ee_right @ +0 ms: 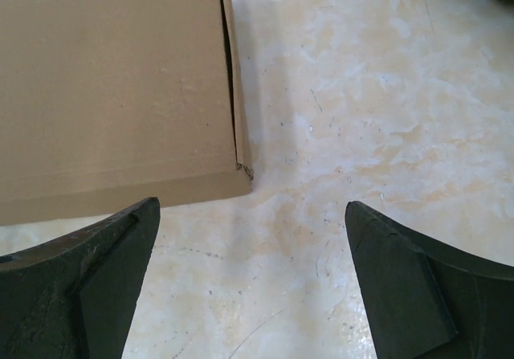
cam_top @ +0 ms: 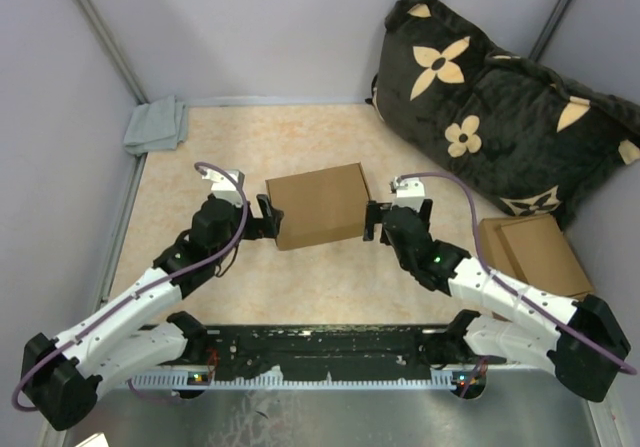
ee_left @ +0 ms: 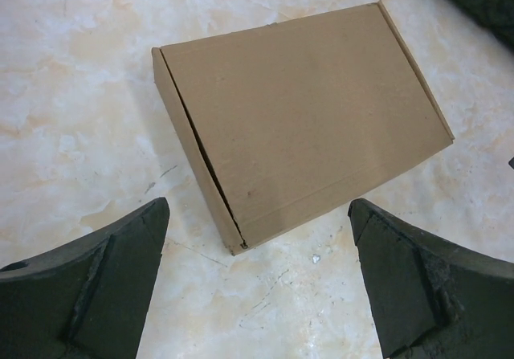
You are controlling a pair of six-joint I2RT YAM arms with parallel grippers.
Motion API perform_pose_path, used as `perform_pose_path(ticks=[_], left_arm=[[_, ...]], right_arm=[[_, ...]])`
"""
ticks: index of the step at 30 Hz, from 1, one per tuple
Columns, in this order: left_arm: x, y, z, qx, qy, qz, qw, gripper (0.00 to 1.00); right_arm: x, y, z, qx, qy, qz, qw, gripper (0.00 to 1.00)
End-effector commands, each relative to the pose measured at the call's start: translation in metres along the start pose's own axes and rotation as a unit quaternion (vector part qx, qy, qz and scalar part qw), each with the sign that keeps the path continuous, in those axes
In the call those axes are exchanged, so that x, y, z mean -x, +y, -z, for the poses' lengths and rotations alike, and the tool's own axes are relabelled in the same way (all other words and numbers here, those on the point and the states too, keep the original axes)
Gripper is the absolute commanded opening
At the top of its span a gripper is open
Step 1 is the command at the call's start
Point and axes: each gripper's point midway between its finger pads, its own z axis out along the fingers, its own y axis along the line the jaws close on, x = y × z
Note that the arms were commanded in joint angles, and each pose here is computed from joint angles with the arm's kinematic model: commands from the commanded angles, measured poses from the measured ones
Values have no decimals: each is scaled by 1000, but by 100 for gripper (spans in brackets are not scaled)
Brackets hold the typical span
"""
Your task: Fold the paper box
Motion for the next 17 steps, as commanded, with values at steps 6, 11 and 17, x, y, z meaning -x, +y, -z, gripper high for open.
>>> perform_pose_path(ticks=[6,11,17], left_arm=[[-8,0,-5,2,22,-3,1000,100],[-13,1,-7,5,28,-4,1000,100],[-18,5,-8,13,32,-7,999,100]], right_arm=[[26,1,4,-2,-33,-30,999,99],[22,1,3,-5,-30,-31,999,99],[22,-4,2,-12,-39,-31,999,99]])
